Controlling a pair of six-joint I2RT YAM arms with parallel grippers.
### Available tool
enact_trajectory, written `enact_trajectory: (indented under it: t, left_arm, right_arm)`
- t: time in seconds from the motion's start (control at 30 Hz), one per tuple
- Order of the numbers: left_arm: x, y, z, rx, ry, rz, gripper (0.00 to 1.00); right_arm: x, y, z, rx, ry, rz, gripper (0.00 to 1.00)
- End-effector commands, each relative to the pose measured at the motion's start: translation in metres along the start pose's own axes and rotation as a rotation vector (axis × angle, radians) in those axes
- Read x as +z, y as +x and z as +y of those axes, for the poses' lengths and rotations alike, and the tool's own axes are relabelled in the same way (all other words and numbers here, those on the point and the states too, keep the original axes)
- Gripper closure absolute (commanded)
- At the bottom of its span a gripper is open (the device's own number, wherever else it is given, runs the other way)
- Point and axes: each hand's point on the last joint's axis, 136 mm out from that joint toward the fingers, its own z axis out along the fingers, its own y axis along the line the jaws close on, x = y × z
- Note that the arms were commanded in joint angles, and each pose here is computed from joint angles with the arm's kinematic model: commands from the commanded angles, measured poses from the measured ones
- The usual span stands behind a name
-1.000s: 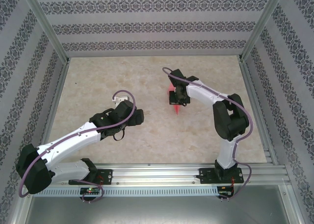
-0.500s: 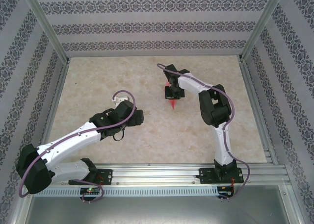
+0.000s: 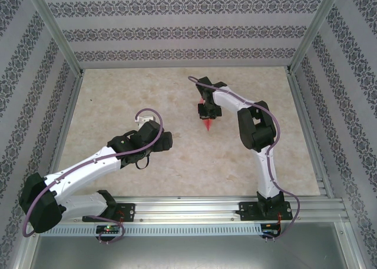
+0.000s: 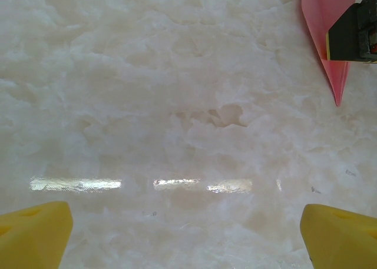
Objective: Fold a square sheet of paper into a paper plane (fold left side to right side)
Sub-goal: Place the paper plane at the top-center of the table.
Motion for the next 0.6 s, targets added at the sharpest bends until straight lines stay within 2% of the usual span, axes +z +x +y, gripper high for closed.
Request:
enact_trajectory:
  t: [0.0, 0.57]
  left_arm:
    - [-0.005, -0.004, 0.003, 0.011, -0.007, -0.004, 0.0]
    - [-0.007, -0.004, 0.005, 0.014, -0.014, -0.006, 0.0]
  right_arm:
    - [0.003, -0.003, -0.002, -0.026, 0.022, 0.009, 0.86]
    - [-0.03, -0.014, -0.002, -0.072, 0.079, -0.02, 0.71]
